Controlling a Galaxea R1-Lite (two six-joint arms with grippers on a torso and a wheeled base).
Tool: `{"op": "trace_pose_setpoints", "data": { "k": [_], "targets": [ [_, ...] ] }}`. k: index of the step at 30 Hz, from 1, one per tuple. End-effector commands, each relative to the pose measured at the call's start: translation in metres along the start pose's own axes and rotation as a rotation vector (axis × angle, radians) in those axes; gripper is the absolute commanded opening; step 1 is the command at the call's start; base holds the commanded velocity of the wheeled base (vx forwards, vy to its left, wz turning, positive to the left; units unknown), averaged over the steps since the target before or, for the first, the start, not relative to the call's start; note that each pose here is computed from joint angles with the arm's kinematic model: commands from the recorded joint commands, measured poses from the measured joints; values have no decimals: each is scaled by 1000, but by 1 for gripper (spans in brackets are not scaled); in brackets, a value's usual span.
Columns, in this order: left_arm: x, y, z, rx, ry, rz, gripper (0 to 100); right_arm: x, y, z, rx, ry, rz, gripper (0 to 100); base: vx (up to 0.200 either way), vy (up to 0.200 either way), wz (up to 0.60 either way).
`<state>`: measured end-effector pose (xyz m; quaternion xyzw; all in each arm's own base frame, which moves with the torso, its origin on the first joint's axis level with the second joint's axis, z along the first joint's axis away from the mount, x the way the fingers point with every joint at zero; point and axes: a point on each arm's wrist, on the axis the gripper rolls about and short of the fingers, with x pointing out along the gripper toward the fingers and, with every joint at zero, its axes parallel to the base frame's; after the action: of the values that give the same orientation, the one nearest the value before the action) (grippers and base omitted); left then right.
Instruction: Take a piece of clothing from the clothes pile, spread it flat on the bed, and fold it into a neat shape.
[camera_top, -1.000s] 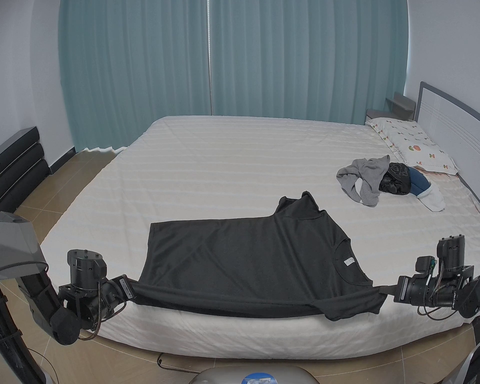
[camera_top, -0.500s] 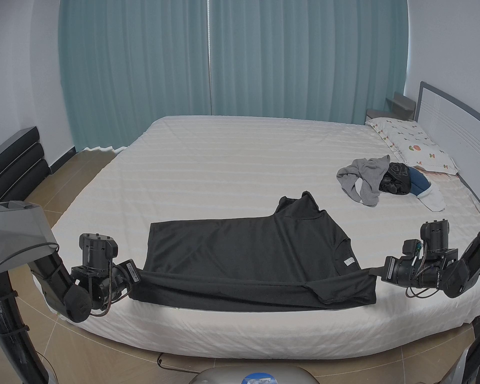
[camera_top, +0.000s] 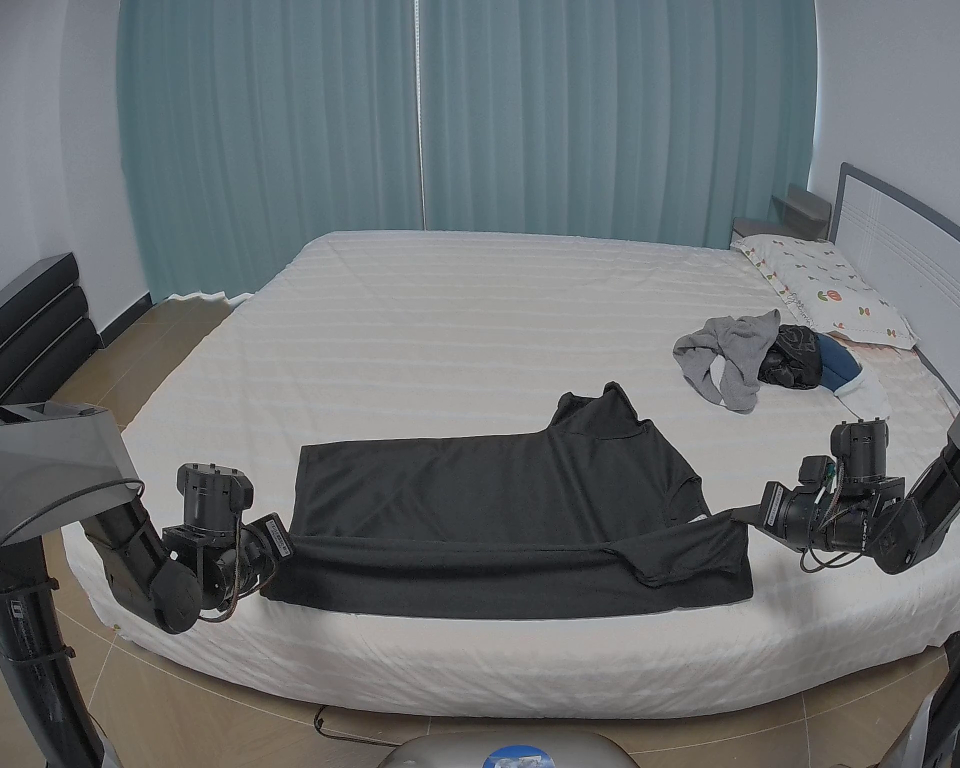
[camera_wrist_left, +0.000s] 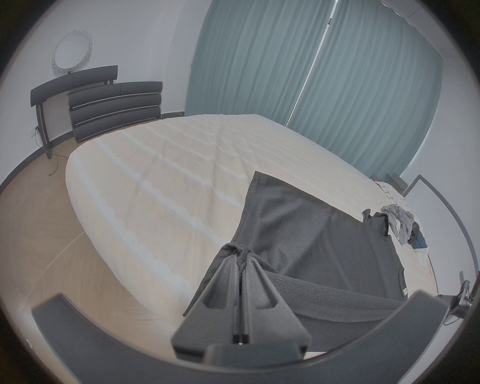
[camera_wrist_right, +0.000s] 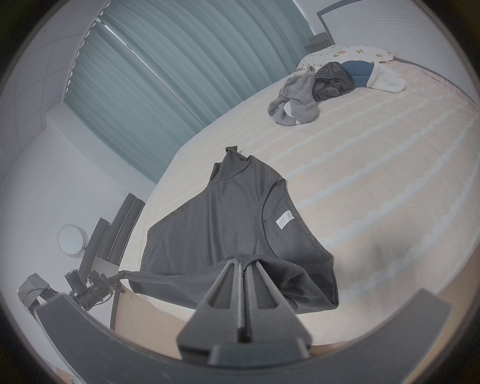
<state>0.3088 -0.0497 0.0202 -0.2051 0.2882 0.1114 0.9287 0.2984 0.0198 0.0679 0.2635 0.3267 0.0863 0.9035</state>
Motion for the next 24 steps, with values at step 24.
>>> {"op": "trace_pose_setpoints", "data": {
  "k": [24],
  "targets": [
    [35,-7,-1,-24,52,16,0,40,-11,-2,10,46,-18,0,0,0,0]
  ]
}}
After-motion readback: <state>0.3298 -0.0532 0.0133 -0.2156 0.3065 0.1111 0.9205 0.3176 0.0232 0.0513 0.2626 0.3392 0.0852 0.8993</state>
